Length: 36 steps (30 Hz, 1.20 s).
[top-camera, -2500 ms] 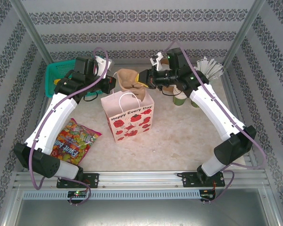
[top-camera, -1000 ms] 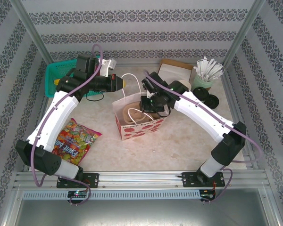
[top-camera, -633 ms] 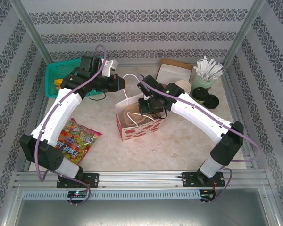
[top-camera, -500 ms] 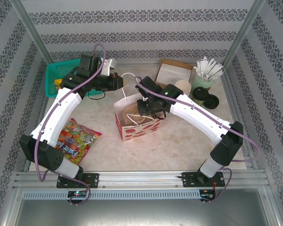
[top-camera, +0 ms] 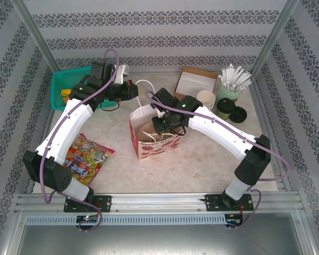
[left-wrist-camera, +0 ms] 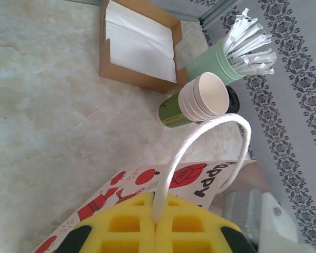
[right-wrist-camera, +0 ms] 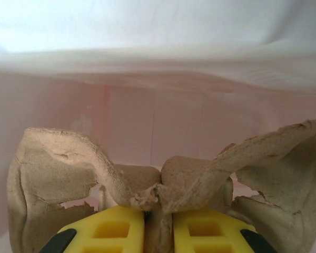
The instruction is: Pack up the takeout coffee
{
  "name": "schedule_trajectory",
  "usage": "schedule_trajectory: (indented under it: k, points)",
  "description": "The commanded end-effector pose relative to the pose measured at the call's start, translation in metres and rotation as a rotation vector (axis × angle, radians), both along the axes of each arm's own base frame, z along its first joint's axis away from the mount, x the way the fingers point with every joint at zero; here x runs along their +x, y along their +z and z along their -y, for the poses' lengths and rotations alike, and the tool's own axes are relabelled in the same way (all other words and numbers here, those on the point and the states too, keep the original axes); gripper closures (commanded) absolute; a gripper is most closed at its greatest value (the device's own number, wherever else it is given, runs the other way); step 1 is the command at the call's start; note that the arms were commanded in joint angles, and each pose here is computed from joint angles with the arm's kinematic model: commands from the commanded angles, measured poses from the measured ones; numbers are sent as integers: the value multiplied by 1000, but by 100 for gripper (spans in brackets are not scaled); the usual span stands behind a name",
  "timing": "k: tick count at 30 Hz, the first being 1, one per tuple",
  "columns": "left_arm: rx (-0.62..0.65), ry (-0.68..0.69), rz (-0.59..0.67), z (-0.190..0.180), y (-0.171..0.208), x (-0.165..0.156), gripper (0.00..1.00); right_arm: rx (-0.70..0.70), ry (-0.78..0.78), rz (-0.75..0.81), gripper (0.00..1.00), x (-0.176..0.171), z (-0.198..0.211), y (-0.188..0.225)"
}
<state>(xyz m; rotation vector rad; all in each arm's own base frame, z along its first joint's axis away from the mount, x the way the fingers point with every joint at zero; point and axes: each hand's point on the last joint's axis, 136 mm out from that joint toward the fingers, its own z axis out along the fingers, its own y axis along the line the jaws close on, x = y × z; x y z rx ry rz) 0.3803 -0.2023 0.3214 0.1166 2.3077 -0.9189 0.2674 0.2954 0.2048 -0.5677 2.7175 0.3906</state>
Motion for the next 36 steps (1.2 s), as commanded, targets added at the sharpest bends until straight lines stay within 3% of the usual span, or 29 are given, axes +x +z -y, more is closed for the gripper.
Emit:
schedule_trajectory:
  k: [1,10,15,20,22,30,36]
  points:
    - [-39,-14,102,3,23,1,100,-31,55,-61,84,-12,0,-7]
    - [-92,-127,205,13,39,-19,98,-70,-14,-119,84,-3,1,-22]
    - [-36,-146,220,6,37,-36,77,-62,-50,-130,84,0,2,-23]
    - [25,-157,251,-8,33,-65,41,-44,-79,-119,84,3,2,-20]
    - [28,-162,263,-12,32,-77,33,-38,-90,-118,84,5,2,-19]
    - [-66,-359,276,4,35,-144,11,-27,-129,-108,84,9,3,-17]
    - [-37,-496,249,32,25,-179,7,-31,-144,-114,83,9,4,-18]
